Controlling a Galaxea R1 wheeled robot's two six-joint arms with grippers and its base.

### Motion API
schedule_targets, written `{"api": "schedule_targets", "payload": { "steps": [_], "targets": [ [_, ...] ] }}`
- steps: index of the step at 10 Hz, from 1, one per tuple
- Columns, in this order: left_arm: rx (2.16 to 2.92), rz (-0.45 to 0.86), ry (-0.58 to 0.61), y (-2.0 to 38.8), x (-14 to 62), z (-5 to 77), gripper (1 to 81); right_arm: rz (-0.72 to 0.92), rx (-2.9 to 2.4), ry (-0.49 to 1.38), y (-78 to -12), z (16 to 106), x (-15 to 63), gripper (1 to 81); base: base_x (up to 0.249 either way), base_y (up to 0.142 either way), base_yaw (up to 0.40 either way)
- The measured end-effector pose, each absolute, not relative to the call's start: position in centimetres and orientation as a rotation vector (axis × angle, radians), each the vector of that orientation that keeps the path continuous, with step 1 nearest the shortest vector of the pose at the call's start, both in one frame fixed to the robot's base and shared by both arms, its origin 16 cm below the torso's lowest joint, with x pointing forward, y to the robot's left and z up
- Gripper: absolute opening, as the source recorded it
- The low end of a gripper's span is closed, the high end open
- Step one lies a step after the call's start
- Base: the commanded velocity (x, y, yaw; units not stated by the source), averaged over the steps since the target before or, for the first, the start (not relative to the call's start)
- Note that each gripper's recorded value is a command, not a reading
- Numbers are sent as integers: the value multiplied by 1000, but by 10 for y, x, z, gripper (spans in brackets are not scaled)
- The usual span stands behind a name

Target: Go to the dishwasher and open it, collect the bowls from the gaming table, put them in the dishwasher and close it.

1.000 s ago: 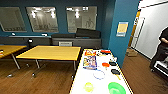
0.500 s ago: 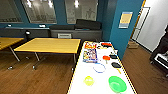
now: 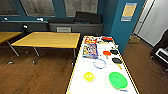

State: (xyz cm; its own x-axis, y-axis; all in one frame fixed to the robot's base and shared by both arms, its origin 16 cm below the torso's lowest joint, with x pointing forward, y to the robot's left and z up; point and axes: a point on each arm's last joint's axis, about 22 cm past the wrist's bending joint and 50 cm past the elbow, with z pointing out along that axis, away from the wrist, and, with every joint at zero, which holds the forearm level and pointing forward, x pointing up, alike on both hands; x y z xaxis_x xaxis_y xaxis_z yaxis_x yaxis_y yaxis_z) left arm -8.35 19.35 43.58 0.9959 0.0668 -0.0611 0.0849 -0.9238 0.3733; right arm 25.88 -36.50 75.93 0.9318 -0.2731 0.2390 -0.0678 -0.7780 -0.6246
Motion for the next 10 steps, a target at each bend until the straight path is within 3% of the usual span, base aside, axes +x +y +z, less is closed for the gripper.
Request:
{"api": "schedule_targets", "payload": {
  "steps": [5, 10],
  "targets": [
    [2756, -71, 132, 194, -83, 435, 811, -463, -2424, 375, -383, 807, 370, 811, 0, 0, 0],
    [2755, -141, 159, 193, -103, 438, 811, -381, -2477, 664, -426, 755, 424, 811, 0, 0, 0]
  ]
}}
